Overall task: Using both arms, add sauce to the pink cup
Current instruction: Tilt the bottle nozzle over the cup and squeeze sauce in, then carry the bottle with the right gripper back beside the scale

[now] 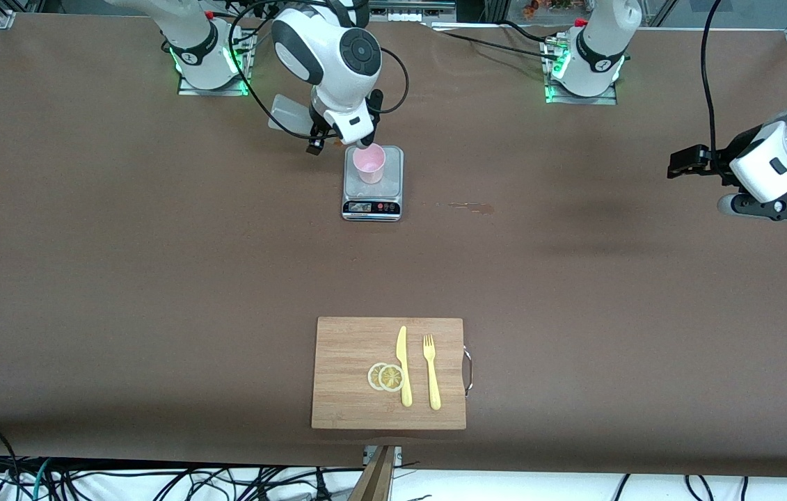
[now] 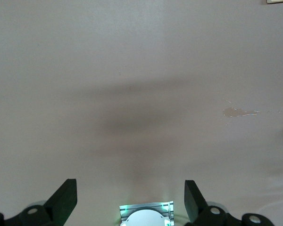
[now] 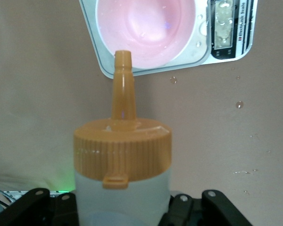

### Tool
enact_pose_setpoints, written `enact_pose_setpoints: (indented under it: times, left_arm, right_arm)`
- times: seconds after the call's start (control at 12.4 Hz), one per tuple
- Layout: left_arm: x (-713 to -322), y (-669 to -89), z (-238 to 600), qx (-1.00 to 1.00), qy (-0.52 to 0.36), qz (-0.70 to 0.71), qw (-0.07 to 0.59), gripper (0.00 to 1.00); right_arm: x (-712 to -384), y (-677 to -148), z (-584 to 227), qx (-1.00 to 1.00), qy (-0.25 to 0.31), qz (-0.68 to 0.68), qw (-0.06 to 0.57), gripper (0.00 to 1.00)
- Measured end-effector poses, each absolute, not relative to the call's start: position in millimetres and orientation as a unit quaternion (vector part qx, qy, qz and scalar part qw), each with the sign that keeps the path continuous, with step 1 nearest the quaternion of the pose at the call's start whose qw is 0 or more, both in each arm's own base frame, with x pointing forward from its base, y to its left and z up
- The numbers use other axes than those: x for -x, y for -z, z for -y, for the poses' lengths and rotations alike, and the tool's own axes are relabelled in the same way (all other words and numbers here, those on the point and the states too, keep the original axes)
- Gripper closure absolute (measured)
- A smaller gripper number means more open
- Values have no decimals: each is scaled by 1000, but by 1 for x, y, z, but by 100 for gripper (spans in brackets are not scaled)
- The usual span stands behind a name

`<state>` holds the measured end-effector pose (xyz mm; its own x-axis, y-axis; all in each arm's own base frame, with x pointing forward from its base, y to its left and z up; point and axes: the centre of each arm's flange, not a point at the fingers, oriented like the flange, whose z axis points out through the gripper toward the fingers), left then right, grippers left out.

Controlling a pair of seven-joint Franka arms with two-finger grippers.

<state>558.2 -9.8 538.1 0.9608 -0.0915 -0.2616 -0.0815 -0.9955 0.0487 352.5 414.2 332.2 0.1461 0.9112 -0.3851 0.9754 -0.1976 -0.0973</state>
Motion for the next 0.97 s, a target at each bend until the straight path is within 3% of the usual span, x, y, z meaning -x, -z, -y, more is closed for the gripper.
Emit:
enact_pose_setpoints:
  times: [0.24,0.65,0.97]
  left_arm:
    - [-558,-538,10,-990,133,44,19,0]
    - [-558,-538,10,-990,133,44,19,0]
    - [-558,-538,10,-990,133,44,19,0]
  right_arm:
    - [-397,-354,-385,-753,172,-632,60,79]
    - [-461,-392,-303,-743,143,-653,-38,79]
    - [-513,-398,-204,-695,76,-696,-164,79]
